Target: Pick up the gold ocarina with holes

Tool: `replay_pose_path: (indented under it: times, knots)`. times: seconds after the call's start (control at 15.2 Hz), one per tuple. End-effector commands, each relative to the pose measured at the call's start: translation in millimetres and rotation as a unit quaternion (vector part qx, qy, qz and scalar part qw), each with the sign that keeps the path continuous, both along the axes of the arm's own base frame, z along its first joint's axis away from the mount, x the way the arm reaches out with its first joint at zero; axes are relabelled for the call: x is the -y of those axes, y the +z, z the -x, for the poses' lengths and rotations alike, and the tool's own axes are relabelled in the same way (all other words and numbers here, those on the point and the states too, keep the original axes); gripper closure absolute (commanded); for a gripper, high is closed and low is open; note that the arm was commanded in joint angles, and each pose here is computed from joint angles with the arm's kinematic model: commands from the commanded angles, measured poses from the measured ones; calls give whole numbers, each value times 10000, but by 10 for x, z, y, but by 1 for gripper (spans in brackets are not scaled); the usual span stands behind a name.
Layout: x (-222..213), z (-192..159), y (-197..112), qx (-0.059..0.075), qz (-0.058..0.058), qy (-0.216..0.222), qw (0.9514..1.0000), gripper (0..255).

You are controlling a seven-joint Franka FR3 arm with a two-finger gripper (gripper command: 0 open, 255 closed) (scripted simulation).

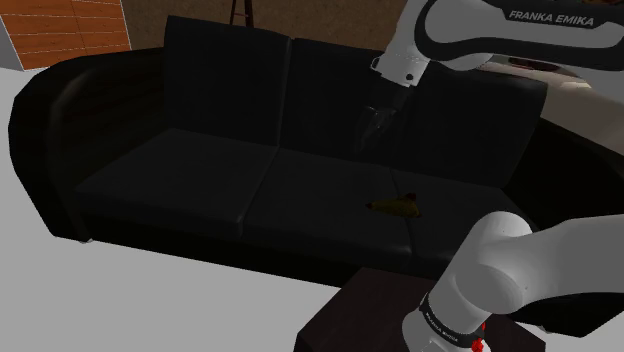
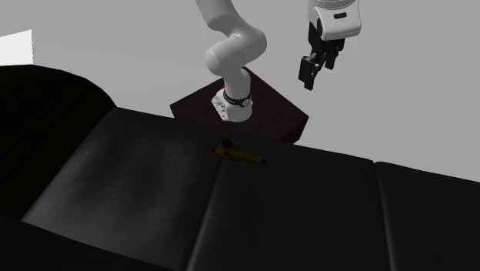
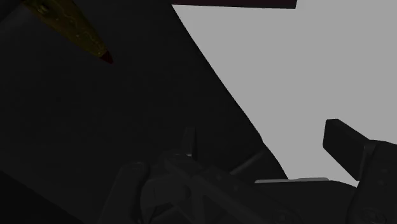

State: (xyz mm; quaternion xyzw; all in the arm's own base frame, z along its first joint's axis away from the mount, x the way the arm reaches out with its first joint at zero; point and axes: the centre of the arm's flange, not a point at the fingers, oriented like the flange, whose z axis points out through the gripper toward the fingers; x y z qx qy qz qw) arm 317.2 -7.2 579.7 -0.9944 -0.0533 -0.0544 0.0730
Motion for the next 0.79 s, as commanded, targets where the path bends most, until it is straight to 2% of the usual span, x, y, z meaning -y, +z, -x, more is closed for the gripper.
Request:
replay_pose_path:
  times: [0.0,0.33,0.73]
  knots:
    - [0,0,0,0,0,0,10000,0]
    - [258,36,-496,-348,415,430,9976,0]
    - [625,92,-1057,-763,911,943,9884,0]
